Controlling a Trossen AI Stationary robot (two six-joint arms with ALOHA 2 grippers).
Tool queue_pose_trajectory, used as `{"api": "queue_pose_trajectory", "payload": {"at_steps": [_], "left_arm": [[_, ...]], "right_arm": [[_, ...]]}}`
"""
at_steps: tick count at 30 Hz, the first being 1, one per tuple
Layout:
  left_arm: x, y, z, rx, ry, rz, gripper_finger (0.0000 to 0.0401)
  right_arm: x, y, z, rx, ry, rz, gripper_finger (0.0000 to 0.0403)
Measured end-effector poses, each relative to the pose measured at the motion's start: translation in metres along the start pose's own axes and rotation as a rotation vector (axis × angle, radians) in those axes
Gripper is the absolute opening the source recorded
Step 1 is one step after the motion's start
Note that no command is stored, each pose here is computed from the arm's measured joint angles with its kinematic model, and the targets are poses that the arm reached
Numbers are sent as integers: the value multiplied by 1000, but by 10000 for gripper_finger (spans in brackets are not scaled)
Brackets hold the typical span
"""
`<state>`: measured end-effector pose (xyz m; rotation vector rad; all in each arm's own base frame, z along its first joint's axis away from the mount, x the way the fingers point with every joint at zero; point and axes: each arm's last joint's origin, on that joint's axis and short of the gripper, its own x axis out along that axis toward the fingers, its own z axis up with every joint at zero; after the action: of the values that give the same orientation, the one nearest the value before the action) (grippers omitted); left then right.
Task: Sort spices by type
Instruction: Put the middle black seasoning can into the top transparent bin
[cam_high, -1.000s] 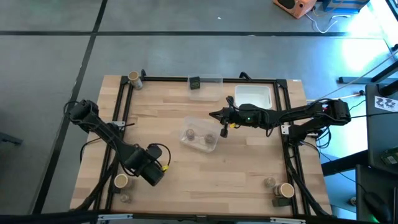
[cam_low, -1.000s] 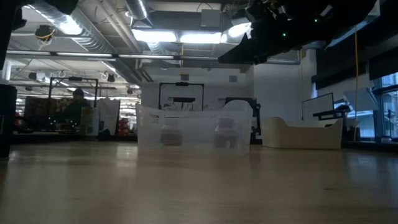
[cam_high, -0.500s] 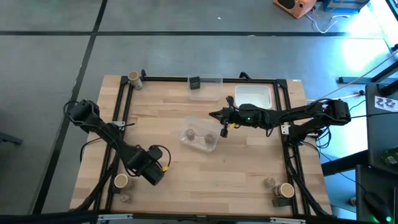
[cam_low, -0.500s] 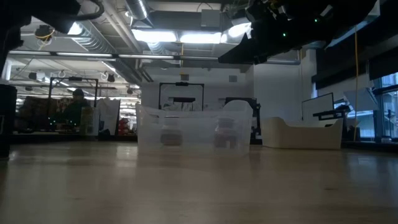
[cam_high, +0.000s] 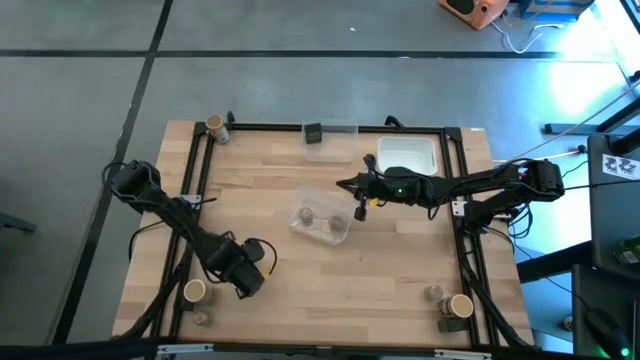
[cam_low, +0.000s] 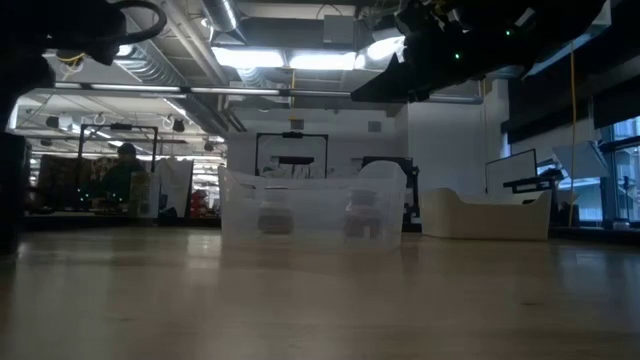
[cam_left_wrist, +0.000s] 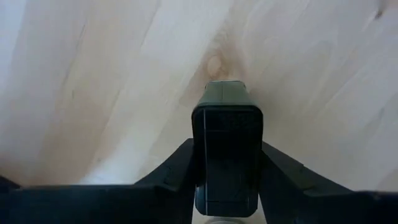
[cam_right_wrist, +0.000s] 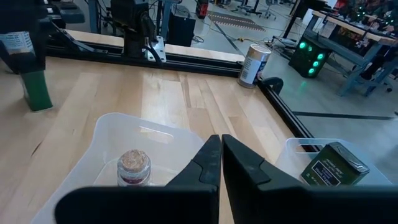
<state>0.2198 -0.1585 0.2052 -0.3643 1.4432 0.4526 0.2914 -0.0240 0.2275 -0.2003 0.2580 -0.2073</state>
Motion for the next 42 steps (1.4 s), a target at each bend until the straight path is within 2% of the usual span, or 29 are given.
{"api": "queue_pose_trajectory", "payload": {"at_steps": [6,11,20,27,33,42], "left_arm": [[-2,5,11,156,5,10,114],[-16,11,30,281,-25,41,122],[-51,33,88,441,-185,127,124],[-72,67,134,471,-253,170,124],[-90,95,161,469,-300,189,126],[-100,137,212,483,-541,281,128]], "right_arm": [[0,0,0,0,0,0,17],[0,0,-1,-2,7,2,17],[0,0,-6,-1,68,-34,17],[-1,1,-13,-17,139,-23,17],[-2,2,-19,-28,197,-12,17],[-5,4,-30,-51,317,11,17]]}}
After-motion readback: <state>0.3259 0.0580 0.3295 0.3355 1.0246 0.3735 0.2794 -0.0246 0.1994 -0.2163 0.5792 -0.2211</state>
